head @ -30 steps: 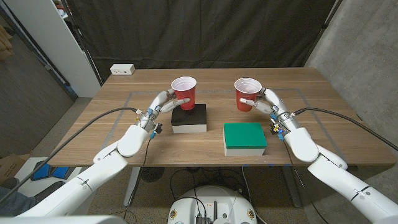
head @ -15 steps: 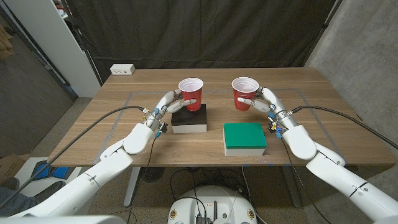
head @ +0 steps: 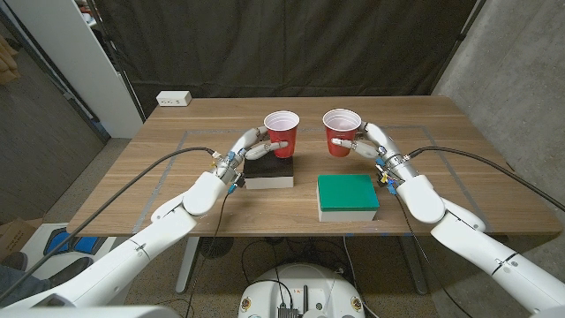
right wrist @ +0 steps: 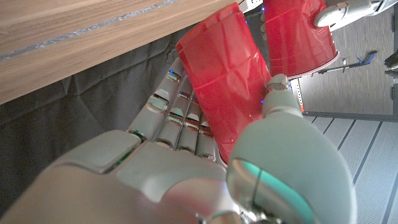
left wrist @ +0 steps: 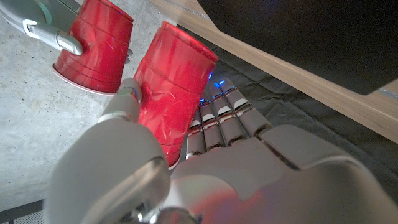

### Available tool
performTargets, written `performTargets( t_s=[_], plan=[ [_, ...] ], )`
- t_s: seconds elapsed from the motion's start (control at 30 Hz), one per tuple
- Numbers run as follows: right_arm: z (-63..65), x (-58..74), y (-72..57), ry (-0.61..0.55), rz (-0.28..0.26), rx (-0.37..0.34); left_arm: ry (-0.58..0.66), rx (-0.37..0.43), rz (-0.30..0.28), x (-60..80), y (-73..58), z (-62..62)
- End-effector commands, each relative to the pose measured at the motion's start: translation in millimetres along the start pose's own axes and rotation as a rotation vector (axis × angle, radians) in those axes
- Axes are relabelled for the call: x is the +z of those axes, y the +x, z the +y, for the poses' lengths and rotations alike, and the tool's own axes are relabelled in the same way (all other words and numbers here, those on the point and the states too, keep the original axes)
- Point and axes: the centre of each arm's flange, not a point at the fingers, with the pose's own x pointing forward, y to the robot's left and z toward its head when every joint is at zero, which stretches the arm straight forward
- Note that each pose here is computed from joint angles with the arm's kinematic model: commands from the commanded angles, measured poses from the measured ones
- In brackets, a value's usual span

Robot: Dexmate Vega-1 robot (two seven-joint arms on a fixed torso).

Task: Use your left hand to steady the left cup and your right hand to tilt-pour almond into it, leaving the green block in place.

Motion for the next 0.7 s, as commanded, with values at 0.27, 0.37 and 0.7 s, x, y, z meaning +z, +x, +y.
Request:
performTargets(
  t_s=[0.27, 0.37, 0.7],
  plan=[
    [-0.6, 8.4, 7.7, -0.034, -0.008, 0.023, 0.034, -0.099, -0.035, 15.5, 16.5, -17.8],
    [-1.4, 10.9, 9.8, -0.043, -0.011, 0.026, 0.034, -0.108, -0.034, 15.7, 17.7, -19.7],
    [-2.6, 19.5, 17.2, -0.104, -0.019, 0.049, 0.026, -0.140, -0.040, 17.7, 20.7, -25.5]
  ],
)
